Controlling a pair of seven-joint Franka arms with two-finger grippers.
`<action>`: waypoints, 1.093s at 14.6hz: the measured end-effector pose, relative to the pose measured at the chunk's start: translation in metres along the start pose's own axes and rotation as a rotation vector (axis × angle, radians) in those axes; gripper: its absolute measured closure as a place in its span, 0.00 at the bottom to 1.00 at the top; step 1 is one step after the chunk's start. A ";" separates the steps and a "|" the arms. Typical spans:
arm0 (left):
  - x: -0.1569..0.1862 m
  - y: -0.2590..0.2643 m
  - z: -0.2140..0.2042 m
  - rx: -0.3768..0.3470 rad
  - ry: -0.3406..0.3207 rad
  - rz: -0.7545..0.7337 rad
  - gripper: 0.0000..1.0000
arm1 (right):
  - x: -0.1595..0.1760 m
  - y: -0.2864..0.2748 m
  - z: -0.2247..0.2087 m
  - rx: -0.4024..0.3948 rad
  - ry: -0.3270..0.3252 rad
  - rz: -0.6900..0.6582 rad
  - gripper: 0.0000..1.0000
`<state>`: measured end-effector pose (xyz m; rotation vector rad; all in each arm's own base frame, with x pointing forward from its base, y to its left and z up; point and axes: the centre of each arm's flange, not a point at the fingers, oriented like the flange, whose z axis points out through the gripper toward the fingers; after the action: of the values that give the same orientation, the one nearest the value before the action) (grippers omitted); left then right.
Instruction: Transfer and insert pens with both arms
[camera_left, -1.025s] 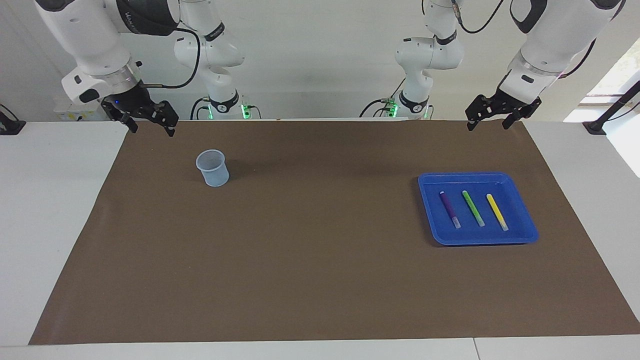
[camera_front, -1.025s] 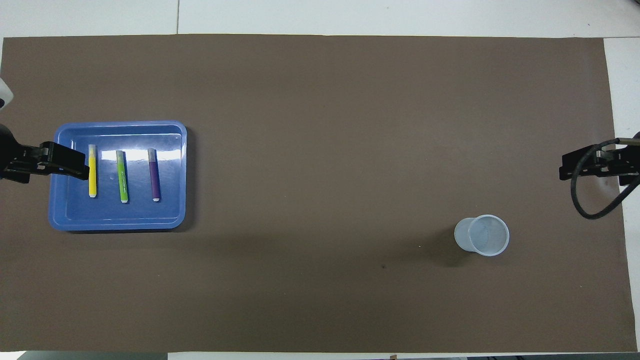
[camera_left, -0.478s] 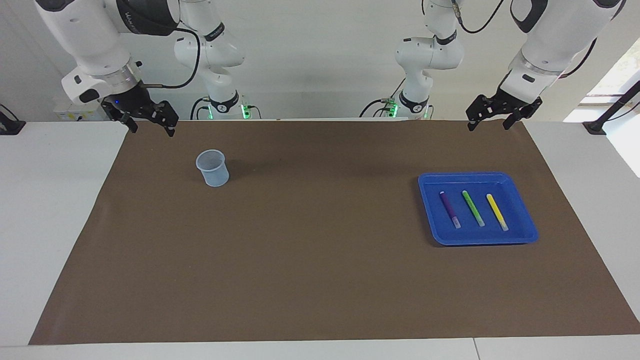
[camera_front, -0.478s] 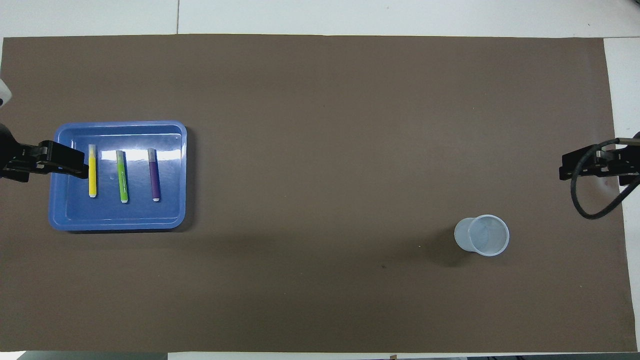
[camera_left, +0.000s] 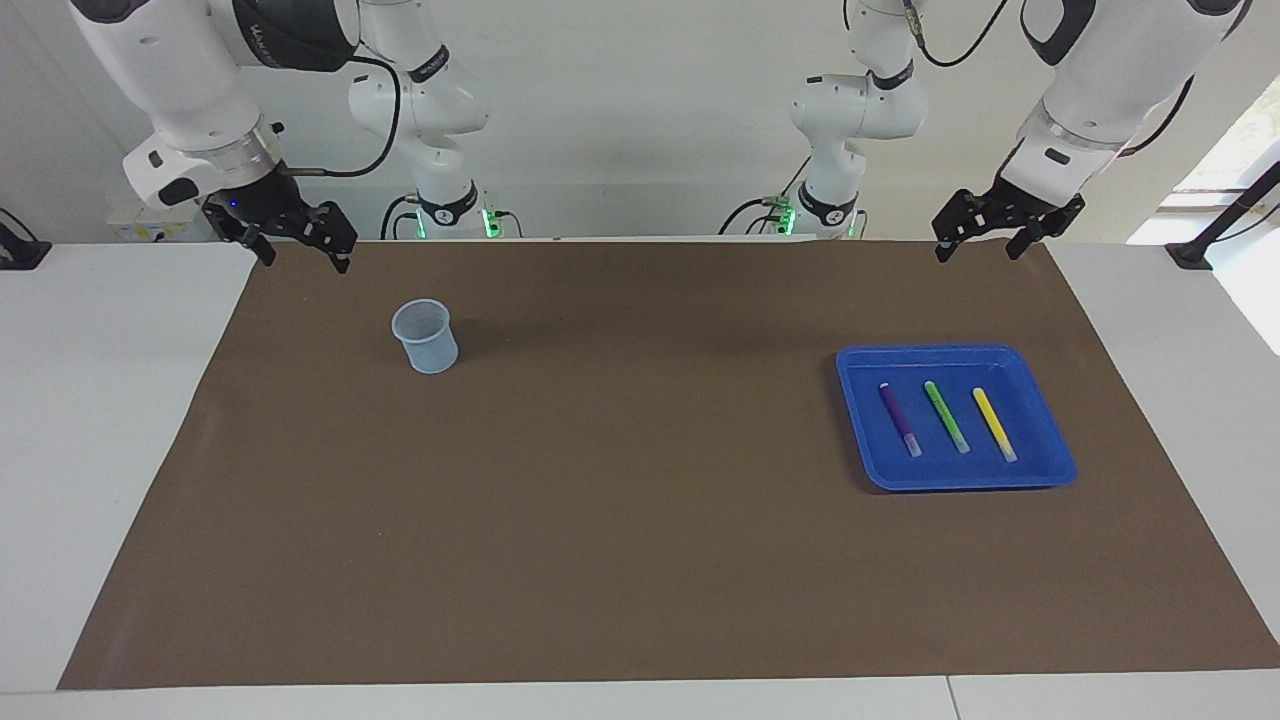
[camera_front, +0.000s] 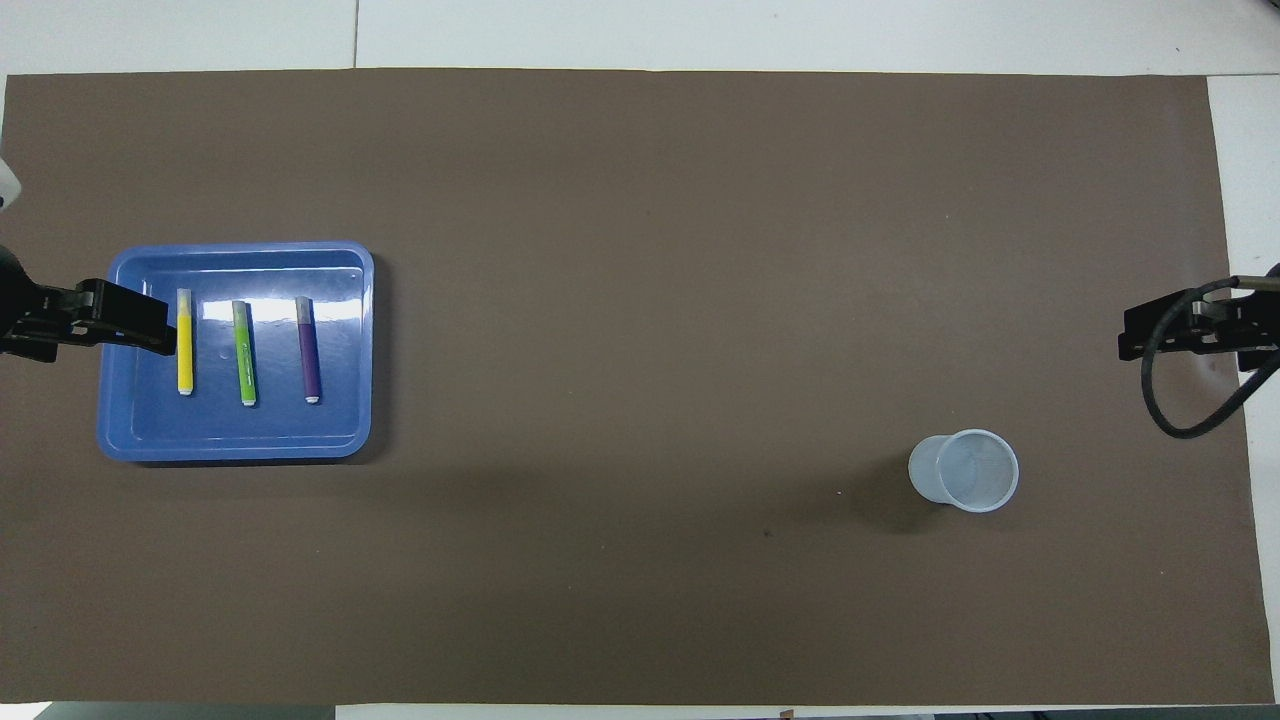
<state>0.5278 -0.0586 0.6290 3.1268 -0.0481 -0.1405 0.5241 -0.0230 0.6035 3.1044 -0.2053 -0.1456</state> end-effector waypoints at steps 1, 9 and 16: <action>0.000 0.000 0.000 0.000 0.001 -0.001 0.00 | 0.000 0.000 0.000 0.000 0.000 0.000 0.00; 0.002 -0.007 0.002 -0.001 0.002 -0.009 0.00 | 0.000 0.000 0.000 0.000 0.000 0.000 0.00; 0.023 -0.059 0.065 -0.007 0.012 0.012 0.00 | 0.000 0.000 0.000 0.000 0.000 0.000 0.00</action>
<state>0.5466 -0.0014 0.5620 3.1195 -0.0667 -0.1212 0.5241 -0.0230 0.6034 3.1044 -0.2053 -0.1456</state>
